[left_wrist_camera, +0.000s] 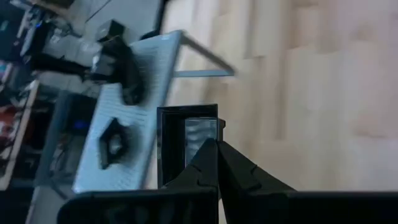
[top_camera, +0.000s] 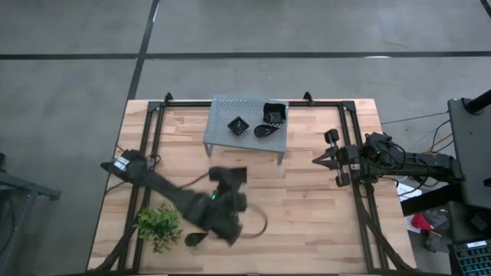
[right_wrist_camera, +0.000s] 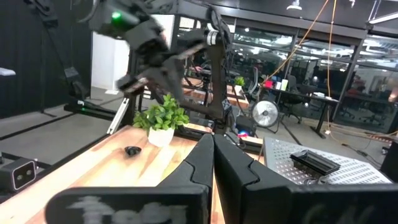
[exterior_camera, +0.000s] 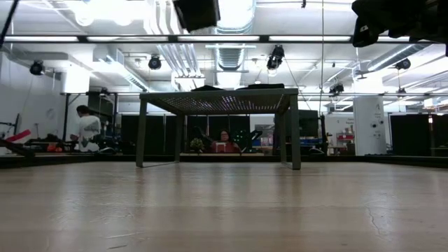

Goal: Pick & Place Mini shaped plates
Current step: Stack the black square plate on top of the other black square plate on the shelf

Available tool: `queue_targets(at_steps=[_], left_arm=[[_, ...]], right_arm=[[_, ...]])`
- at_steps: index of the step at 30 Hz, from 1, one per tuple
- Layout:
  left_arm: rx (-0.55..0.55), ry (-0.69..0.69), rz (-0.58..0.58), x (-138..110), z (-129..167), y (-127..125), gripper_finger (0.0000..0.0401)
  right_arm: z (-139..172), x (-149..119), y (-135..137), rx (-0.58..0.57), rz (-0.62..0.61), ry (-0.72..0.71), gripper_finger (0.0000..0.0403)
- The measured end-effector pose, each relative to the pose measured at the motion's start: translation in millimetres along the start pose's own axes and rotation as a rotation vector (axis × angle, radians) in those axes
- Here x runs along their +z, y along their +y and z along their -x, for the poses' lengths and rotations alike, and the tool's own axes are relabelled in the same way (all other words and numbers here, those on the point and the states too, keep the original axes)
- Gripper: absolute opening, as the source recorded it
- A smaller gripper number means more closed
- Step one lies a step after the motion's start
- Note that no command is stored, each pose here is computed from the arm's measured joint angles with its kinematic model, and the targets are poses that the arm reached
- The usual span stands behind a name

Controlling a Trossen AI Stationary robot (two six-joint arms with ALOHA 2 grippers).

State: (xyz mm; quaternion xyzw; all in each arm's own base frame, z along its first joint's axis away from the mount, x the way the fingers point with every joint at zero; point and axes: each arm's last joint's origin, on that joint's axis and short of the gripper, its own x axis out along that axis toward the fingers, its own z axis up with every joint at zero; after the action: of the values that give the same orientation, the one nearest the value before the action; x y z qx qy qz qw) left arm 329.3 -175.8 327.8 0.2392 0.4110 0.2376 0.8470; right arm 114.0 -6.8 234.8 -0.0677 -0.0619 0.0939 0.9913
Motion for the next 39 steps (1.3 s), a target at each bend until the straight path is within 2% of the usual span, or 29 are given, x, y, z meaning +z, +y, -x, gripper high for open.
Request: queue_targets(at_steps=[6,10,17,21,29,35,39], left_arm=[[0.101,0.100,0.065,10.0,-48.9,43.9,0.0000],[0.175,0.170,0.208,10.6,-82.2,77.6,0.0000],[0.129,0.290,0.427,5.8,-125.8,129.7,0.0000],[0.132,0.330,0.500,0.1,-143.1,150.9,0.0000],[0.147,0.292,0.572,0.8,-159.9,171.8,0.0000],[0.127,0.273,0.544,3.3,-160.6,171.7,0.0000],[0.152,0.279,0.532,1.0,-163.3,172.5,0.0000]], right_arm=[[0.0,0.0,0.0,0.000,0.000,0.000,0.0008],[0.0,0.0,0.0,0.000,0.004,0.000,0.0008],[0.0,0.0,0.0,0.000,0.003,0.000,0.0008],[0.0,0.0,0.0,0.000,0.004,0.000,0.0008],[0.0,0.0,0.0,0.000,0.004,0.000,0.0008],[0.0,0.0,0.0,0.000,0.004,0.000,0.0008],[0.0,0.0,0.0,0.000,0.001,0.000,0.0008]])
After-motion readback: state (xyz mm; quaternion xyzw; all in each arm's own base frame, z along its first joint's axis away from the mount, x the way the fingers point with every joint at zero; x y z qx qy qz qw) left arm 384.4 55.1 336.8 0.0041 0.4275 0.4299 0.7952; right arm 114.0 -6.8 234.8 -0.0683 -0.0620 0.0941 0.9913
